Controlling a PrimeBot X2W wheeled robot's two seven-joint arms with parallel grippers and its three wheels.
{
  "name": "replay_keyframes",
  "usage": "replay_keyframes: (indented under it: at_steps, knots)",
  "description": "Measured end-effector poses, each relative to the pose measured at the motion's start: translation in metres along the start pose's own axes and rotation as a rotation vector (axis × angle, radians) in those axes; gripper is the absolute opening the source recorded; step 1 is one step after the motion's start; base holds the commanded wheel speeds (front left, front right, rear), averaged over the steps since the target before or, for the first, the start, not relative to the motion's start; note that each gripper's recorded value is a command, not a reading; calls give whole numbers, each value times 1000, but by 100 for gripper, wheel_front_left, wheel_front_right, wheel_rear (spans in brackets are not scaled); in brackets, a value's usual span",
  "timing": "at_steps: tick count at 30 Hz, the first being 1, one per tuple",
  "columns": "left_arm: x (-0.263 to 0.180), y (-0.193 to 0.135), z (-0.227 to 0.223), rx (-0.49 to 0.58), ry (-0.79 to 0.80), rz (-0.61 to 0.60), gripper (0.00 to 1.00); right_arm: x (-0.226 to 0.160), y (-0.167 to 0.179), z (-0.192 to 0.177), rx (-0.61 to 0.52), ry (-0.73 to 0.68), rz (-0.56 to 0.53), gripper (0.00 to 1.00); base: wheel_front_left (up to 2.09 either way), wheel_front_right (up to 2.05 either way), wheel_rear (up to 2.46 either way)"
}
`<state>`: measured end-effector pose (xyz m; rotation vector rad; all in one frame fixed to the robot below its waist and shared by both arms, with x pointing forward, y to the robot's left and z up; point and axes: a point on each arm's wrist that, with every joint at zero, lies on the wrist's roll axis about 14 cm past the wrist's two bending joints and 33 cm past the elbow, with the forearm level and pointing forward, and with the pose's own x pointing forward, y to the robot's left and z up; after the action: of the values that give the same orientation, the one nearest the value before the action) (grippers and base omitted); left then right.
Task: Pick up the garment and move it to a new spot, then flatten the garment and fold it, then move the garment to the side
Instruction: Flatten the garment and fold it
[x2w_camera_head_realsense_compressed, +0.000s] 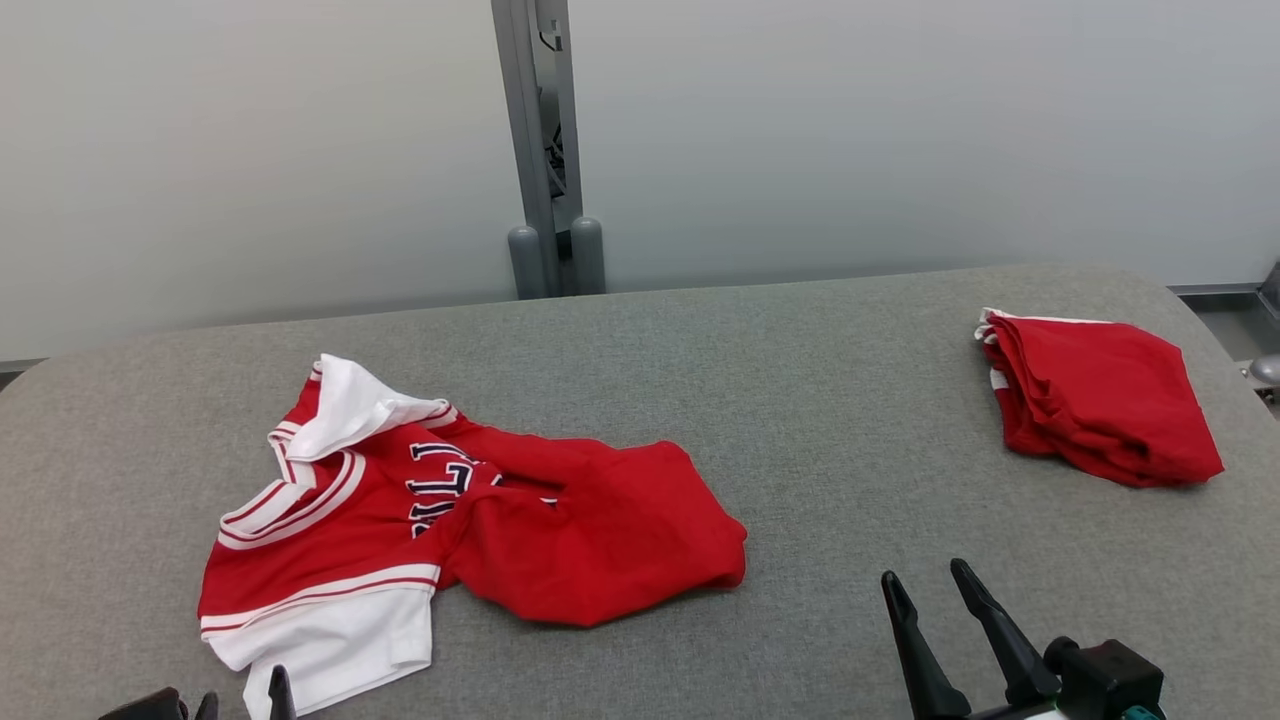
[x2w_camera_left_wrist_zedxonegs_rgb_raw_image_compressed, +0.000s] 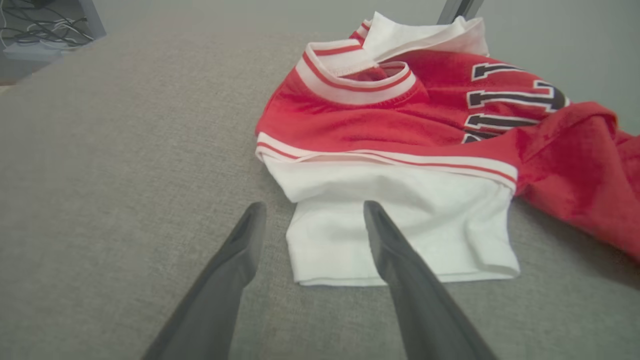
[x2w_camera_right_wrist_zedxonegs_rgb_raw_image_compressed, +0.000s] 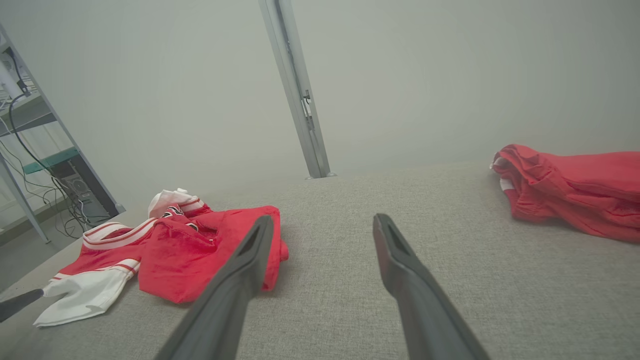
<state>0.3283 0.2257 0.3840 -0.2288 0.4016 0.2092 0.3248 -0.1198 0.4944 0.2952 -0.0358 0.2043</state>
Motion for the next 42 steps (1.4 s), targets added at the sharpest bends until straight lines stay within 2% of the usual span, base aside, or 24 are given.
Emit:
replay_keyframes:
  at_steps: [5, 10, 11, 12, 13, 14, 15, 24, 32, 34, 37, 42]
  knots:
    - [8, 0, -23, -26, 113, 11, 100, -2, -6, -3, -2, 9, -20, 100, 0, 0, 0]
    - [15, 0, -30, 10, 146, 10, 100, -5, -9, -8, -3, 26, -31, 100, 0, 0, 0]
    - [17, -3, -30, 13, 147, 1, 95, -5, -10, -9, -5, 30, -31, 100, 0, 0, 0]
    - [17, -5, -31, 12, 148, -10, 43, -5, -10, -10, -5, 34, -31, 100, 0, 0, 0]
    - [17, -8, -32, 14, 149, -17, 4, -5, -10, -11, -6, 40, -27, 100, 0, 0, 0]
    - [17, -9, -34, 14, 154, -21, 4, -4, -8, -14, -7, 50, -18, 100, 0, 0, 0]
    - [17, -9, -36, 12, 159, -26, 0, -3, -4, -17, -7, 58, -5, 100, 0, 0, 0]
    - [14, -10, -39, -8, 145, -60, 0, 31, 19, -31, -9, 128, 117, 100, 0, 0, 0]
    - [12, -8, -38, -25, 121, -65, 0, 72, 34, -46, 5, 281, 191, 100, 0, 0, 0]
    - [10, -9, -39, -32, 114, -69, 0, 85, 42, -57, 17, 394, 218, 100, 0, 0, 0]
    - [9, -10, -40, -32, 107, -72, 0, 104, 49, -57, 76, 482, 226, 100, 0, 0, 0]
    - [8, -11, -39, -32, 95, -72, 0, 128, 52, -62, 72, 627, 254, 100, 0, 0, 0]
